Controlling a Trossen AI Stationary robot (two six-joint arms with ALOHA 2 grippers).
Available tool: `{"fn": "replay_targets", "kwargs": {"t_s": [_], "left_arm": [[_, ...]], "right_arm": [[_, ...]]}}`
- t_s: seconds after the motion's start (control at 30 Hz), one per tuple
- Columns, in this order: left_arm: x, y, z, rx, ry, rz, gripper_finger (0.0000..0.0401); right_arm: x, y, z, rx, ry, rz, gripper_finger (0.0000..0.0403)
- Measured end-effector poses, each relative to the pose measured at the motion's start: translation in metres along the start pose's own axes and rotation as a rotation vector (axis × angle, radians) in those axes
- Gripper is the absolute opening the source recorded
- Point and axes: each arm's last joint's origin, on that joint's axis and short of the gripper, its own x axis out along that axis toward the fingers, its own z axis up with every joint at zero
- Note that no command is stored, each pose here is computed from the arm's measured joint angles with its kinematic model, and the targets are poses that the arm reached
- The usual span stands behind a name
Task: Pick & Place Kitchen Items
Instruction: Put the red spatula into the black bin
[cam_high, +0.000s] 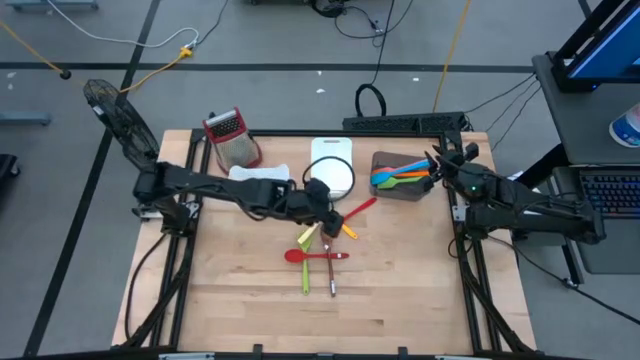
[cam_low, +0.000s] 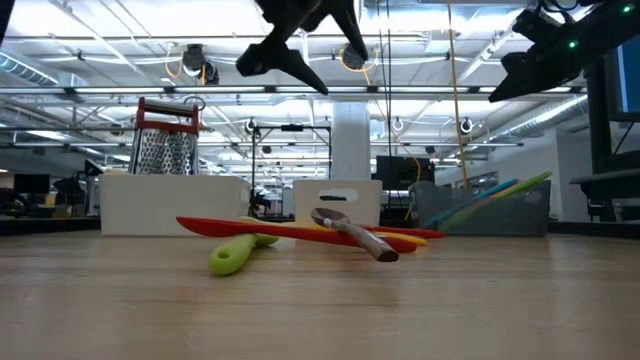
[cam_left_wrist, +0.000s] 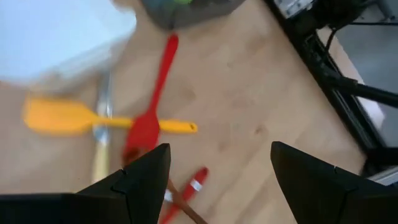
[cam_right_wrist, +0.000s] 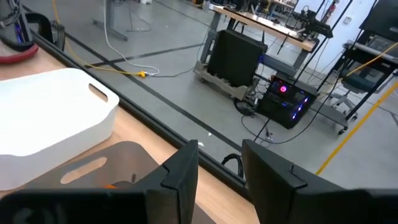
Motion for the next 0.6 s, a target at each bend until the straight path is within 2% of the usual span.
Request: {"fn": "replay_targets", "kwargs": {"t_s": [0.13, 0.3, 0.47, 0.6], "left_arm": [[0.013, -0.005, -0.012, -0.144, 0.057, 0.011, 0.0285], [0.026, -0.009, -0.030, -0.261, 0.101, 0.038, 0.0285], [0.033, -0.010, -0.043, -0.330, 0.127, 0.073, 0.0285], [0.033, -0.011, -0.048, -0.313, 0.094, 0.091, 0.0285]], "right_arm": [[-0.001, -0.001, 0.000, -0.012, -0.007, 0.000, 0.0118], [-0.001, -0.001, 0.000, -0.017, -0.008, 0.000, 0.0117], [-0.001, 0.000, 0.000, -0.019, -0.009, 0.044, 0.0118], [-0.001, 0.001, 0.000, -0.047, -0.012, 0.099, 0.0118]]}}
